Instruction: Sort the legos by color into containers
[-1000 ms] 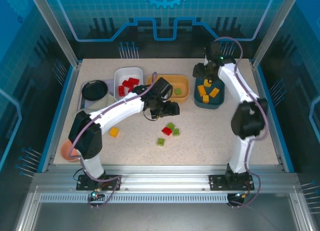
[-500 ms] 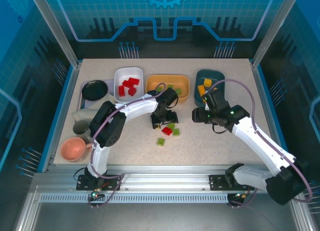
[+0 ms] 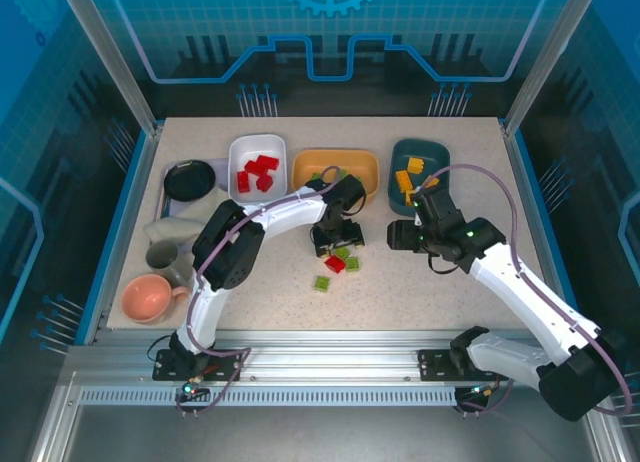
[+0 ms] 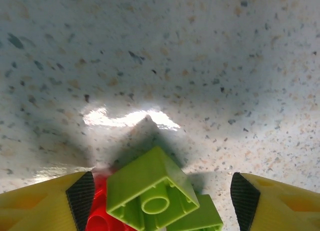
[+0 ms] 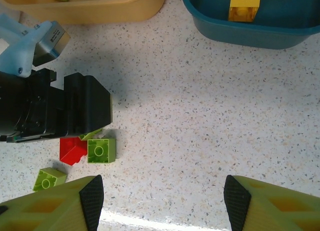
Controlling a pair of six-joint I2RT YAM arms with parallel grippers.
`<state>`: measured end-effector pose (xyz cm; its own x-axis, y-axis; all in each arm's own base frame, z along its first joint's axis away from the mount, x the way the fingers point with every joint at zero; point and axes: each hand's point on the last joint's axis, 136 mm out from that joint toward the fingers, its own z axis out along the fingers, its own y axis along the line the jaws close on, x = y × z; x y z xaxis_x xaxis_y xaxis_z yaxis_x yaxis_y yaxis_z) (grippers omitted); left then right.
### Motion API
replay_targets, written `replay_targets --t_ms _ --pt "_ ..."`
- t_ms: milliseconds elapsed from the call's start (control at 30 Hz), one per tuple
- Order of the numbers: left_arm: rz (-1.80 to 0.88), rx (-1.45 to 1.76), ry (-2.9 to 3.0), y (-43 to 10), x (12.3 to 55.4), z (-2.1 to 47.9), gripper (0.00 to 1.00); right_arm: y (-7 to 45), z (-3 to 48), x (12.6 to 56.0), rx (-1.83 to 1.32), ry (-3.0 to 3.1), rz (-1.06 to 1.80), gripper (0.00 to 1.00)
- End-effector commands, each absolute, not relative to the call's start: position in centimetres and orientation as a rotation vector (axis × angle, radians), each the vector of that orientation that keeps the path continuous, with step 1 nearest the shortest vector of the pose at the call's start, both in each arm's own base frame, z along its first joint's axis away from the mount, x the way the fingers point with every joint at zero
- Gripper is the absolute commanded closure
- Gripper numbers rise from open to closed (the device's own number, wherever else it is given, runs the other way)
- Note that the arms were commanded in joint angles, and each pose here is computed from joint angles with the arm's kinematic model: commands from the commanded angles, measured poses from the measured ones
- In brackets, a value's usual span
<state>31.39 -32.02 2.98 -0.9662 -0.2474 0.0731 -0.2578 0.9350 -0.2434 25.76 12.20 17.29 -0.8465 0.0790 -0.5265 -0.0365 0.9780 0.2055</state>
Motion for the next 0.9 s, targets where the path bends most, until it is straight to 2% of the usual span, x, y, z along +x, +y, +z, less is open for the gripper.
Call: replay_targets --t_ms 0,400,633,733,867 --pt "0.379 0.412 -3.0 -32.8 30.5 2.5 0.28 12.8 17.8 26.1 -0.001 2.548 0.296 0.32" --pt "0.265 0.408 -3.01 -32.2 30.1 1.9 0.48 12.9 17.8 25.8 -0.017 2.548 0.305 0.32" --pt "0.255 0.392 -3.041 -32.1 30.6 2.2 0.65 13.0 17.8 25.7 -0.016 2.552 0.314 0.32" --pt "0.258 0.396 -3.103 -31.7 31.4 4.2 0.69 13.0 18.4 25.8 -0.021 2.536 0.322 0.32" --pt "0.325 0.407 -3.216 -30.8 33.7 9.2 0.7 14.3 21.0 26.4 -0.072 2.44 0.426 0.32"
